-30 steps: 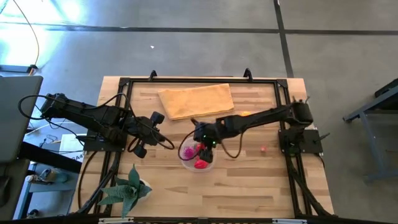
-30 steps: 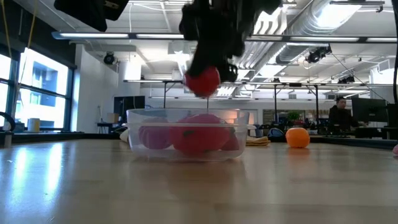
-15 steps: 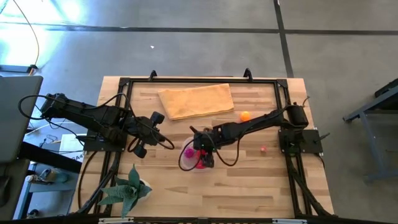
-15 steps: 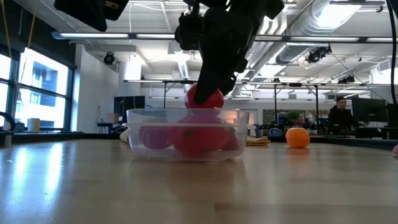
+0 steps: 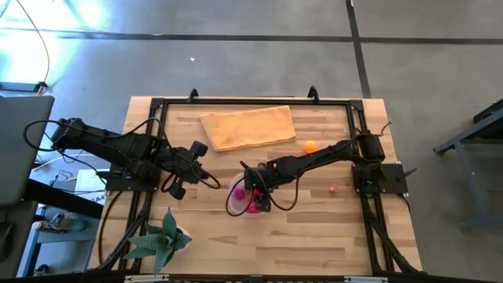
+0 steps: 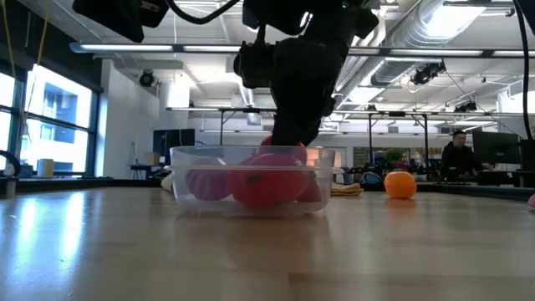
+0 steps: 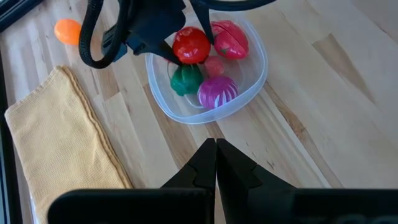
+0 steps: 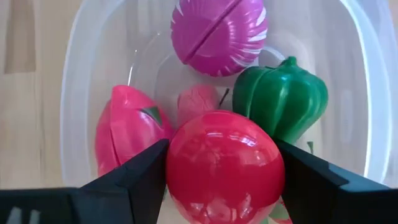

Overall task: Pick and placing Produce into tupperware
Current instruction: Put the red tomato into the transparent bin, then put the orange into the transparent bin

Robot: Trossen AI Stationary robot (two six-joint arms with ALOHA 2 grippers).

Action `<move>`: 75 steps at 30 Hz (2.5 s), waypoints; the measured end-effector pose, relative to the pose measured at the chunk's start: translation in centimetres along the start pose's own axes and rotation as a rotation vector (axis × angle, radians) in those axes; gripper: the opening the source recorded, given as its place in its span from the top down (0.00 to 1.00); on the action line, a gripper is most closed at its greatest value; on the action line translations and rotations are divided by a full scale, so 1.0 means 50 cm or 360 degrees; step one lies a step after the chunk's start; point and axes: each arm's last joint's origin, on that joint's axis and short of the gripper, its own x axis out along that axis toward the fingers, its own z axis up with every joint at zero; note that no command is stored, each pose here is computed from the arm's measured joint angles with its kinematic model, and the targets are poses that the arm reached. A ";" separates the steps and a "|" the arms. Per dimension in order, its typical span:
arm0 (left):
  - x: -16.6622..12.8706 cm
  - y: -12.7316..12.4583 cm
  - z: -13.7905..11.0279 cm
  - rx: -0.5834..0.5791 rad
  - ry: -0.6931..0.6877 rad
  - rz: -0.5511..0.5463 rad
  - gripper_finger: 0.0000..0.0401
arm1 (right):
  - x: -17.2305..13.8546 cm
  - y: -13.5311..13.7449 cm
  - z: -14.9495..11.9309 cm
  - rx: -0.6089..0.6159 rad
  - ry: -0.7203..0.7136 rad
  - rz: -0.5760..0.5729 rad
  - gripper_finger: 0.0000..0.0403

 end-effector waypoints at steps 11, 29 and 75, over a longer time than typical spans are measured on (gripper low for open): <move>0.000 0.000 0.000 0.0000 0.0001 0.0000 0.99 | -0.001 -0.001 -0.002 -0.0051 -0.0018 -0.0198 0.33; 0.000 0.000 0.000 0.0000 0.0000 0.0000 0.99 | -0.010 0.012 0.004 -0.0054 0.0020 -0.0062 0.23; 0.000 0.000 0.000 0.0001 0.0000 0.0000 0.99 | -0.381 -0.180 -0.258 0.1257 0.0074 -0.0772 0.23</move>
